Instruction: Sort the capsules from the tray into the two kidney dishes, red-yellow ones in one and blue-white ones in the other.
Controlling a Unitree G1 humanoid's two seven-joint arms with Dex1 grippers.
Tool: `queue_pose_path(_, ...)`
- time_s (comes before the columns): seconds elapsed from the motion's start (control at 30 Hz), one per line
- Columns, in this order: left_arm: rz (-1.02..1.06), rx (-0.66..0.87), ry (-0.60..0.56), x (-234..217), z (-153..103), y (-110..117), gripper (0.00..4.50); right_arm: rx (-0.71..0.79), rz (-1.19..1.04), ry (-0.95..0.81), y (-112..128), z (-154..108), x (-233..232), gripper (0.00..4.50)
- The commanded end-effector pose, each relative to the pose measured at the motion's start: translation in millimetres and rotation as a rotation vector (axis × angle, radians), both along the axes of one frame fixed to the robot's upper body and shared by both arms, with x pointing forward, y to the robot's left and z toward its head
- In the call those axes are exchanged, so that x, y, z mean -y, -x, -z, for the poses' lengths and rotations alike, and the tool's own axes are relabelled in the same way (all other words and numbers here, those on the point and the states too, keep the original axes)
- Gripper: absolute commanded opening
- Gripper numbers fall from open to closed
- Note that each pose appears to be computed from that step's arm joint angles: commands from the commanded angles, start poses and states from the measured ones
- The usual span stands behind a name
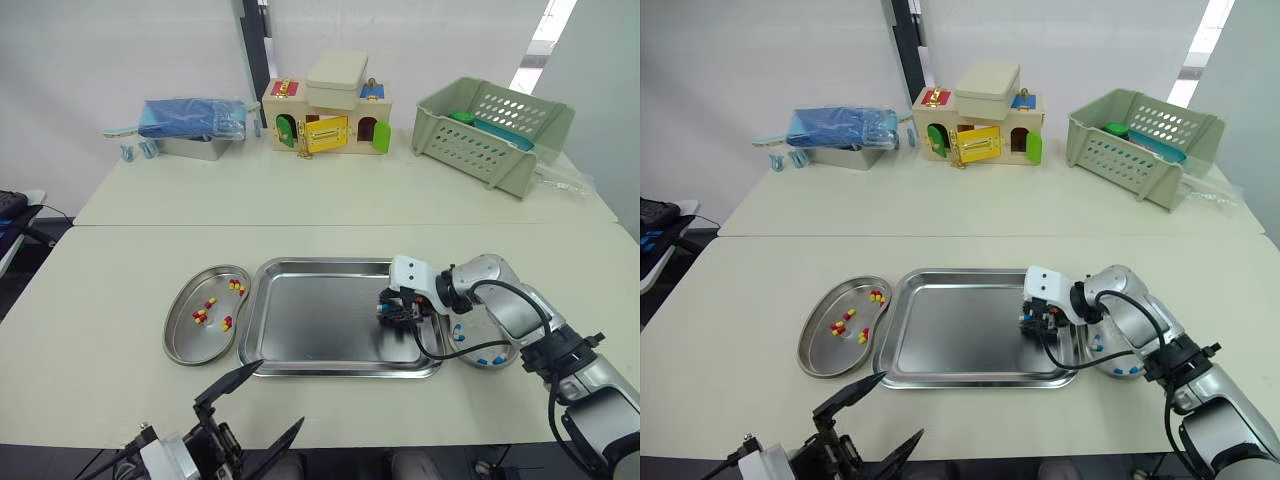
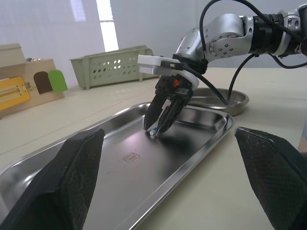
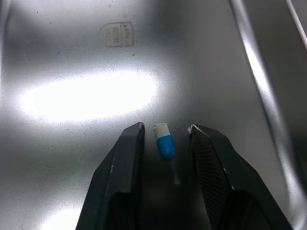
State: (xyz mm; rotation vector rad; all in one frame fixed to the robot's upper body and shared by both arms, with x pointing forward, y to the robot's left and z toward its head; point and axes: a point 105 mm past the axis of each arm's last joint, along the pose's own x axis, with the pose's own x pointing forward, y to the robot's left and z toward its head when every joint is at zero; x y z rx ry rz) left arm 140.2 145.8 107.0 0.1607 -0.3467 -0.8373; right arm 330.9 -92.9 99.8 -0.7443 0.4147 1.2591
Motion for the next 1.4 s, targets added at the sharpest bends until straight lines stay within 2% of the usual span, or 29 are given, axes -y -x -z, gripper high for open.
queue_pose_path(0.03,0.012,0.012,-0.001,5,-6,0,4.5,-0.005,-0.013,0.012,3,2,1,0.58)
queue_pose_path(0.1,0.012,0.011,-0.001,6,-6,0,4.5,-0.005,-0.012,0.01,3,2,1,0.08)
queue_pose_path(0.13,0.011,0.009,0.001,7,-6,0,4.5,-0.006,-0.012,0.006,4,2,1,0.04)
queue_pose_path(0.27,0.013,0.004,0.003,10,-6,1,4.5,0.004,-0.018,-0.037,5,-5,-1,0.04)
queue_pose_path(0.43,0.053,-0.006,-0.022,10,-6,3,4.5,0.01,-0.037,-0.158,14,-29,-1,0.04)
queue_pose_path(0.57,0.124,0.001,-0.052,11,-7,4,4.5,0.028,-0.009,-0.199,27,-45,25,0.04)
queue_pose_path(0.67,0.195,0.016,-0.071,13,-8,4,4.5,0.039,0.103,-0.191,35,-50,61,0.04)
queue_pose_path(0.93,0.337,0.033,-0.079,17,-10,-1,4.5,0.022,0.341,-0.083,64,-52,143,0.04)
queue_pose_path(1.07,0.372,0.042,-0.092,12,-6,-5,4.5,0.039,0.392,-0.03,67,-46,159,0.04)
queue_pose_path(1.23,0.382,0.027,-0.09,6,6,-1,4.5,0.032,0.405,-0.053,67,-44,154,0.04)
queue_pose_path(1.3,0.381,0.023,-0.089,5,10,1,4.5,0.026,0.405,-0.056,67,-42,153,0.68)
queue_pose_path(1.4,0.373,0.019,-0.09,1,15,5,4.5,0.015,0.405,-0.06,68,-42,152,1.41)
